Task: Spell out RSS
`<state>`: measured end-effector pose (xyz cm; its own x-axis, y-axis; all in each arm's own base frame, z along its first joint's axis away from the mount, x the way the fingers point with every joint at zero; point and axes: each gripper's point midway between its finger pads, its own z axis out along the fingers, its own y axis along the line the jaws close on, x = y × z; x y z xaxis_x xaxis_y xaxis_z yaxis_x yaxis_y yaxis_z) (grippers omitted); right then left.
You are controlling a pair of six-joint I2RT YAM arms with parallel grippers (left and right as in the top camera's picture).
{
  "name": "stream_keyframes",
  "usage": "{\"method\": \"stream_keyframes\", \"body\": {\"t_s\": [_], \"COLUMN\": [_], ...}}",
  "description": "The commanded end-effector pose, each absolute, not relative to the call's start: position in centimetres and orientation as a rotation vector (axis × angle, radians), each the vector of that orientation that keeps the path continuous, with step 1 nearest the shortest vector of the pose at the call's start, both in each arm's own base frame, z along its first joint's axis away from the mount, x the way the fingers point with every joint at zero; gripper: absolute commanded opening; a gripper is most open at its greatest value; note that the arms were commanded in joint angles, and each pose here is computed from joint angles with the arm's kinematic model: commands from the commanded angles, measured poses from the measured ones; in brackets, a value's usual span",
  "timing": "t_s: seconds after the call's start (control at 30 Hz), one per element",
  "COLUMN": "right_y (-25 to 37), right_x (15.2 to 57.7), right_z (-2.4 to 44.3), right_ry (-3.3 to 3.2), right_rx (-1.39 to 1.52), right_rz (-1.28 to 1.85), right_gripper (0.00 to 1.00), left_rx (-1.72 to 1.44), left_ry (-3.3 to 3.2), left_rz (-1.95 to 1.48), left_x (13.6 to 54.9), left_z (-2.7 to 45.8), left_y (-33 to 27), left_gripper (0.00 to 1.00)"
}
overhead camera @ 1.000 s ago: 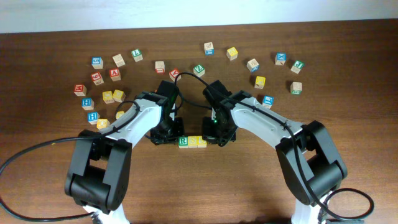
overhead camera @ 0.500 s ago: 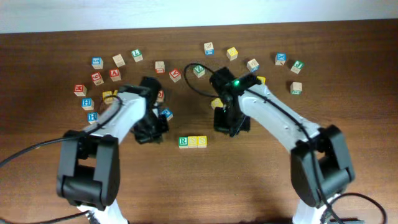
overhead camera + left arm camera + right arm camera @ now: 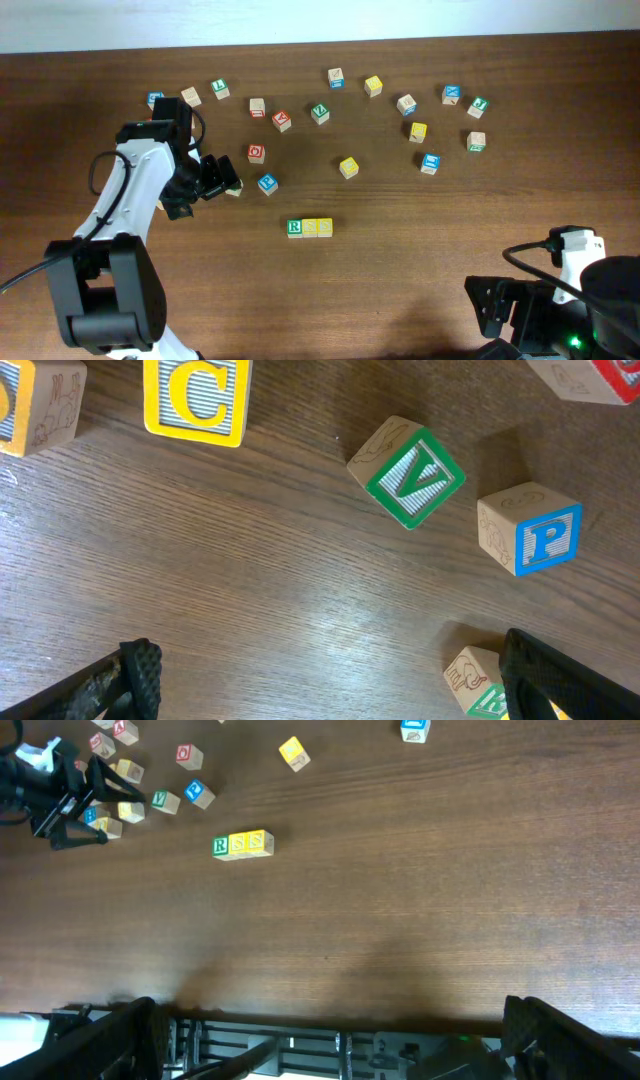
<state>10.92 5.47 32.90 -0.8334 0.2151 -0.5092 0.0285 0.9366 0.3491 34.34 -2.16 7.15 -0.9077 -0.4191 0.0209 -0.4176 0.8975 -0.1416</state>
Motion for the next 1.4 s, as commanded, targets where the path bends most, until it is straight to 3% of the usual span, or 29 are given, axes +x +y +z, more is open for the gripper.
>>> {"method": "stream_keyframes", "body": {"t_s": [0.0,0.17,0.33,0.43,0.63,1.2,1.37], "right_y": [5.2,5.1,3.4,4.4,4.5,3.9,3.5], "right_x": [10.9,10.9,14.6,17.4,21.7,24.0,24.3], "right_z": [32.9,32.9,31.9,28.4,22.5,21.7,15.9], "right_ry": [2.525,2.524,2.353,2.160,1.856,1.390,1.628], "right_rx": [0.180,0.181,0.129,-0.035,-0.090,-0.168,-0.178], "right_rz": [0.429,0.423,0.250,0.266,0.237,0.105,0.106], "right_gripper": [0.98,0.98,0.98,0.98,0.98,0.98,0.98], "left_rx": [-0.658,-0.657,-0.657,-0.657,-0.657,-0.657,-0.658], "left_ry": [3.025,3.025,3.025,3.025,3.025,3.025,3.025], "left_rz": [-0.224,-0.224,-0.224,-0.224,-0.224,-0.224,-0.224], "left_x": [34.7,34.7,34.7,34.7,34.7,34.7,34.7], "left_z": [8.0,8.0,8.0,8.0,8.0,8.0,8.0], "left_y": [-2.0,-2.1,-2.1,-2.1,-2.1,-2.1,-2.0], "left_gripper": [0.99,0.99,0.99,0.99,0.99,0.99,0.99]}}
